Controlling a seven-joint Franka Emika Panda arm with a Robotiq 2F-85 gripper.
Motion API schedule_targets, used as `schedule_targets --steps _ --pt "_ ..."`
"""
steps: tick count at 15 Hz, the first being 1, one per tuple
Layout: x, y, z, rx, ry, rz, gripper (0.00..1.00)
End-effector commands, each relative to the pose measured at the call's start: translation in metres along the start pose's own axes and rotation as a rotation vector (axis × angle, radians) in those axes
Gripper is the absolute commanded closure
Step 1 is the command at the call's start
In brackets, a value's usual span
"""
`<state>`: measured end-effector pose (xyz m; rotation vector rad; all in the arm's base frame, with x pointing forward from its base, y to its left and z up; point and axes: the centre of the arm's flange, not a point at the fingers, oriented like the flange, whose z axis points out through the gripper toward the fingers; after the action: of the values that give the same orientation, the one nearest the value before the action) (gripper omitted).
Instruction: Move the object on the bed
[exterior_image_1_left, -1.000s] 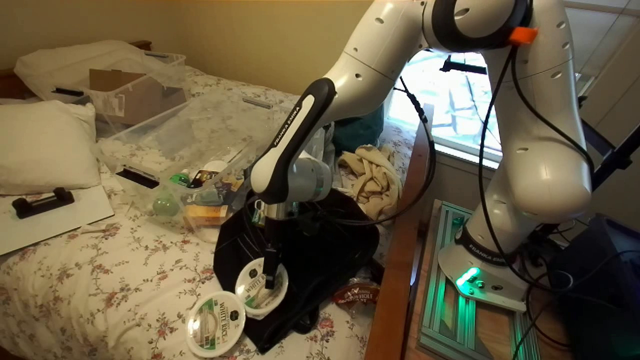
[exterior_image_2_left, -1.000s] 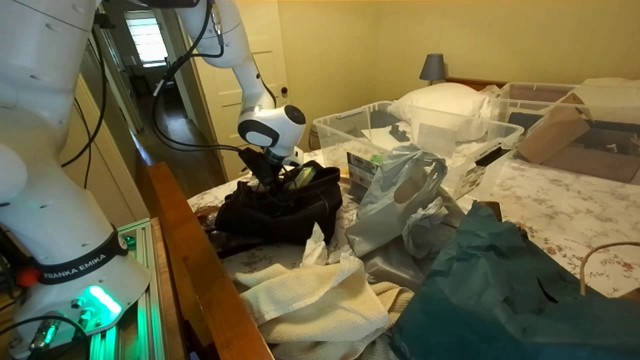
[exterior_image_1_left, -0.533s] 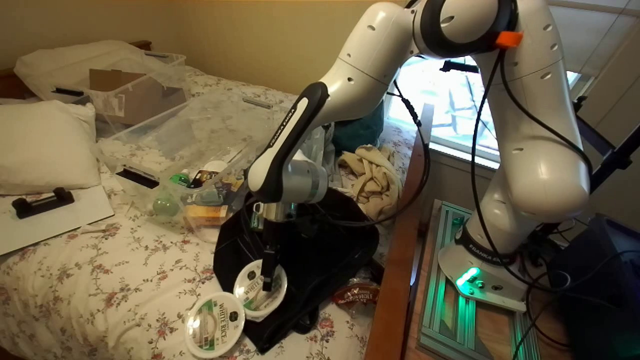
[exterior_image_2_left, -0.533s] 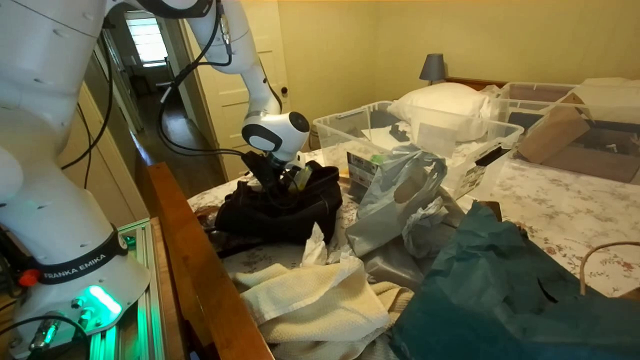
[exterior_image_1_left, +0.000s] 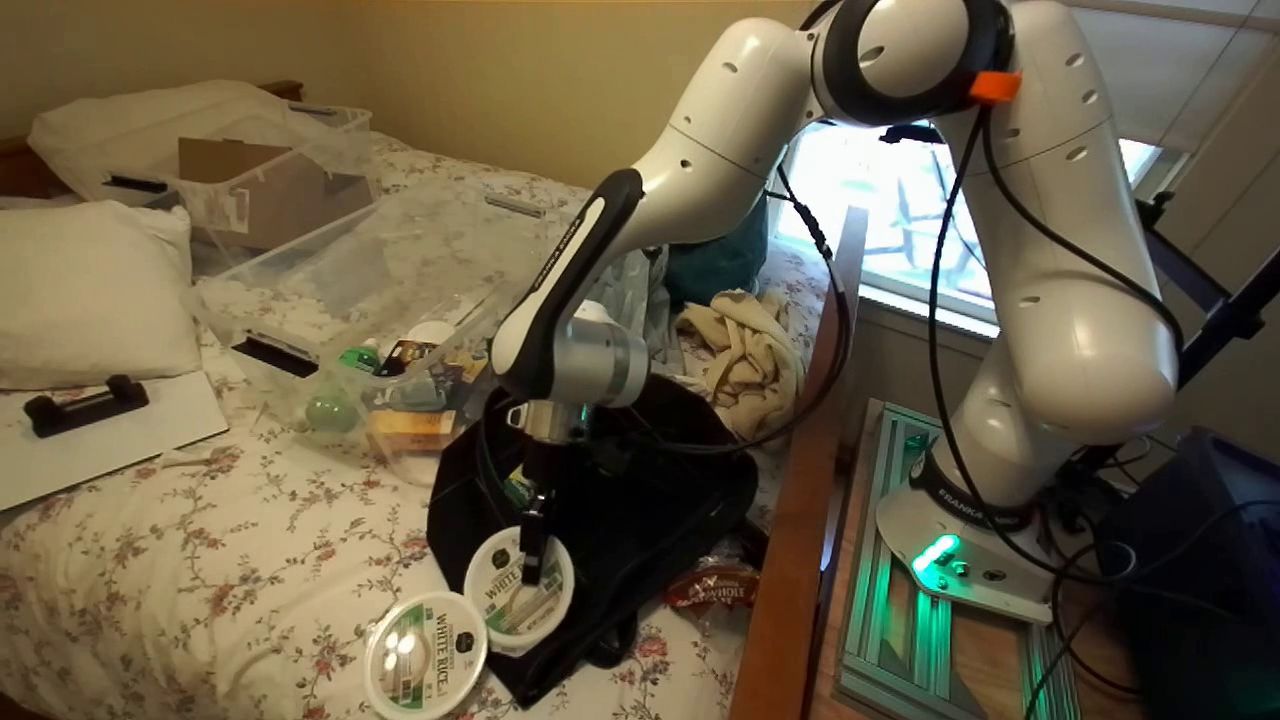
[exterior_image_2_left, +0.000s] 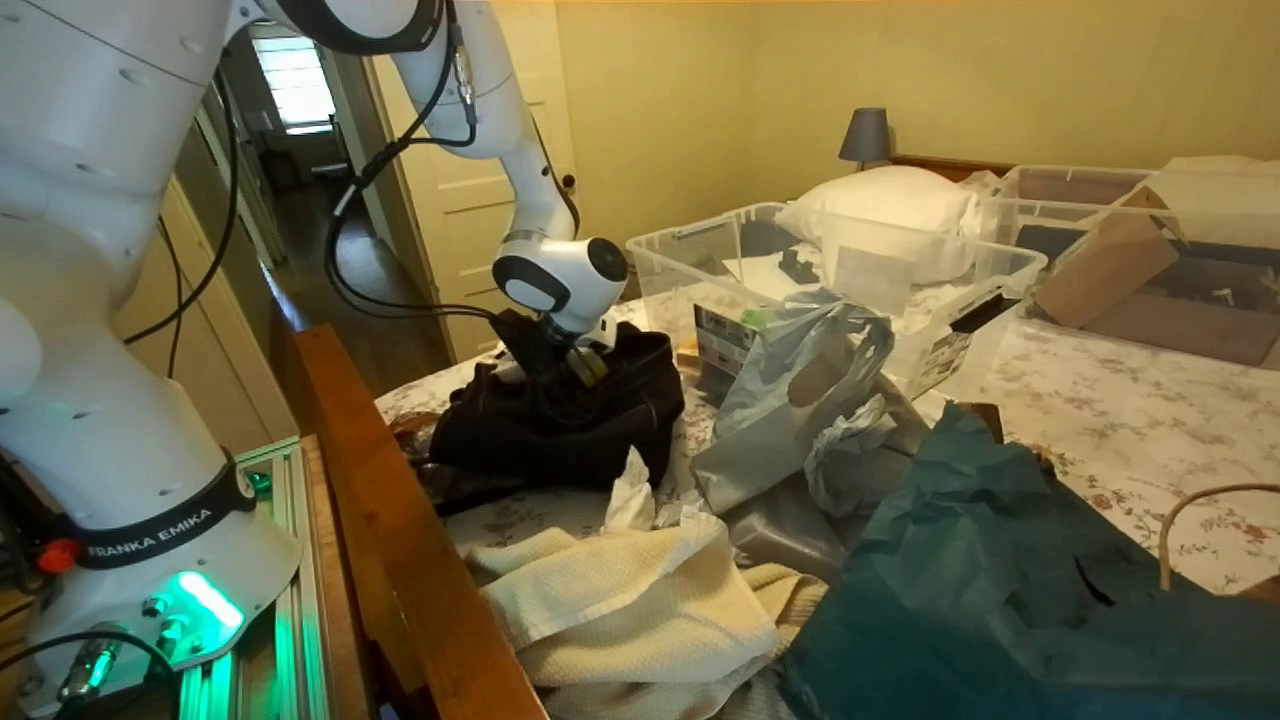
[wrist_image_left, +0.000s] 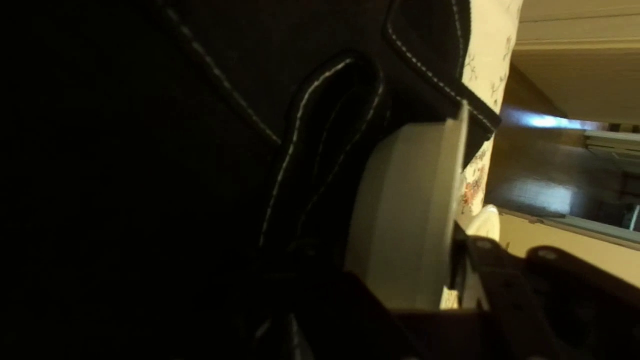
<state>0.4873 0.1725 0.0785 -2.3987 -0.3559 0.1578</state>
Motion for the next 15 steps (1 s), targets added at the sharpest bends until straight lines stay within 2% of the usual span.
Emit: schedule_targets --steps 1,2,7,15 --pt "0.002 0.009 0.014 0.068 0.013 0.007 0.88" --pt "0.001 0.01 0.014 0.081 0.016 0.013 0.92" --pt "-0.012 0.012 0.009 0.124 0.065 0.047 0.92" --pt "-0.037 0.011 -0.001 0.158 0.144 0.164 0.92"
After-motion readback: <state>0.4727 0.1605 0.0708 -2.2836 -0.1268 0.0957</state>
